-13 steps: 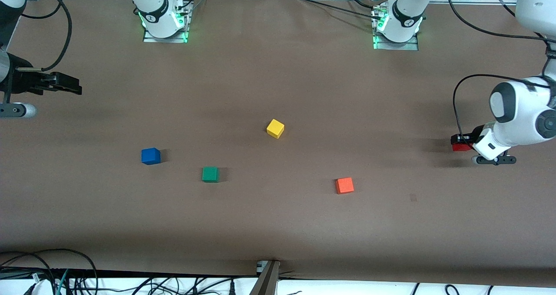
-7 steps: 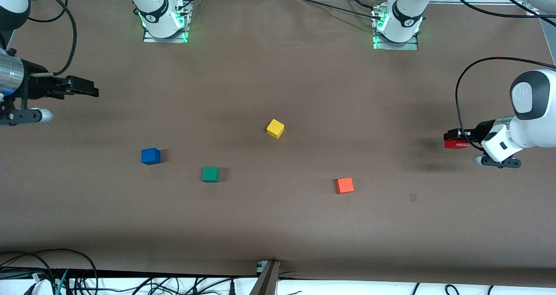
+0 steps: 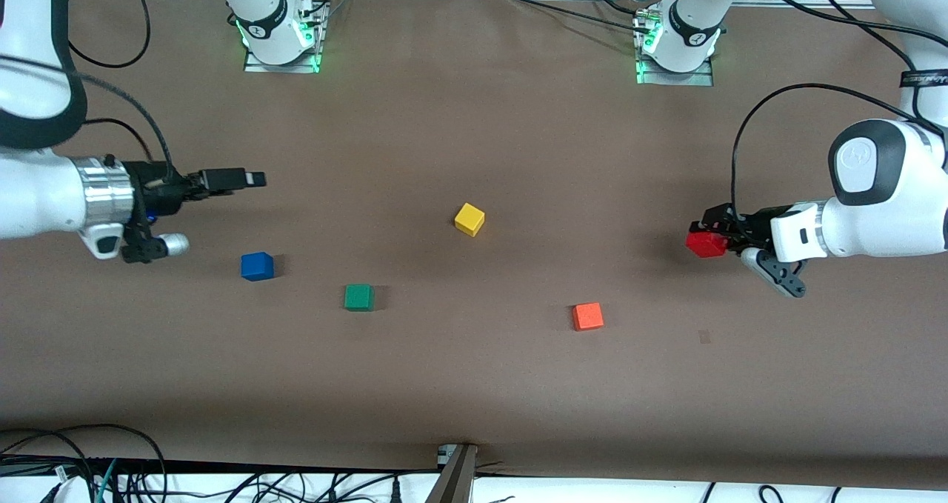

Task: Pass red block to right arm, stack on blue
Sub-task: 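Carry the red cube toward the middle while the right gripper approaches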

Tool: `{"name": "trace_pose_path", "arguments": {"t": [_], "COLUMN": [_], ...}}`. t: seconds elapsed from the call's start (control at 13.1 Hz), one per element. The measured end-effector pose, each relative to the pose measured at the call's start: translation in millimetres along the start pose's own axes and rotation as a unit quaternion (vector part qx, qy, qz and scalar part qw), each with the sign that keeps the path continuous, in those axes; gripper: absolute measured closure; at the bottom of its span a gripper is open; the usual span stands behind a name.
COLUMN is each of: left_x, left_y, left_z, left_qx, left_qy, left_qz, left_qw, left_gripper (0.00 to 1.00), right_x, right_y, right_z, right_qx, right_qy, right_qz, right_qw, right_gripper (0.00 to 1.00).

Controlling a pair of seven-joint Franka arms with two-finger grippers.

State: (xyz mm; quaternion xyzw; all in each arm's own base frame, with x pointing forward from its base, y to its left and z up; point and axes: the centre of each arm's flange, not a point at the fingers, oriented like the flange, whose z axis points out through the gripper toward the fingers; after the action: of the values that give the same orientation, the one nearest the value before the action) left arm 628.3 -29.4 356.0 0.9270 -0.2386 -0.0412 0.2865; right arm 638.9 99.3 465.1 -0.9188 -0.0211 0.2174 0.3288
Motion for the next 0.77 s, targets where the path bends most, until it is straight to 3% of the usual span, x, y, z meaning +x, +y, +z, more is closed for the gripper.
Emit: {"name": "trace_pose_path", "arguments": {"t": [0.15,0.38,0.61,0.77], "left_x": [19,51,80,96], "left_y": [21,66,102,132], "left_z": [13,44,75,104], "left_qx": [-0.037,-0.085,-0.092,-0.141], "left_qy": [0.039,0.086,0.143,0.199], "left_qz": [0.061,0.107,0.174,0.2], "left_qw": [0.997,0.987,0.97,0.949], "left_gripper": [0.44,0.44,0.44,0.44], "right_x": [25,60,84,94], "right_y": [4,6,-11,-26], "right_z": [23,56,96,125], "right_qx": [0.083,0.198,0.256,0.29], "right_qy": [-0.014,-0.024,-0.022,-0.021], "right_qz": [0.003,0.012,0.02,0.031], "right_qw": [0.996,0.98,0.966,0.956], "right_gripper": [0.0,0.0,0.0,0.0]}}
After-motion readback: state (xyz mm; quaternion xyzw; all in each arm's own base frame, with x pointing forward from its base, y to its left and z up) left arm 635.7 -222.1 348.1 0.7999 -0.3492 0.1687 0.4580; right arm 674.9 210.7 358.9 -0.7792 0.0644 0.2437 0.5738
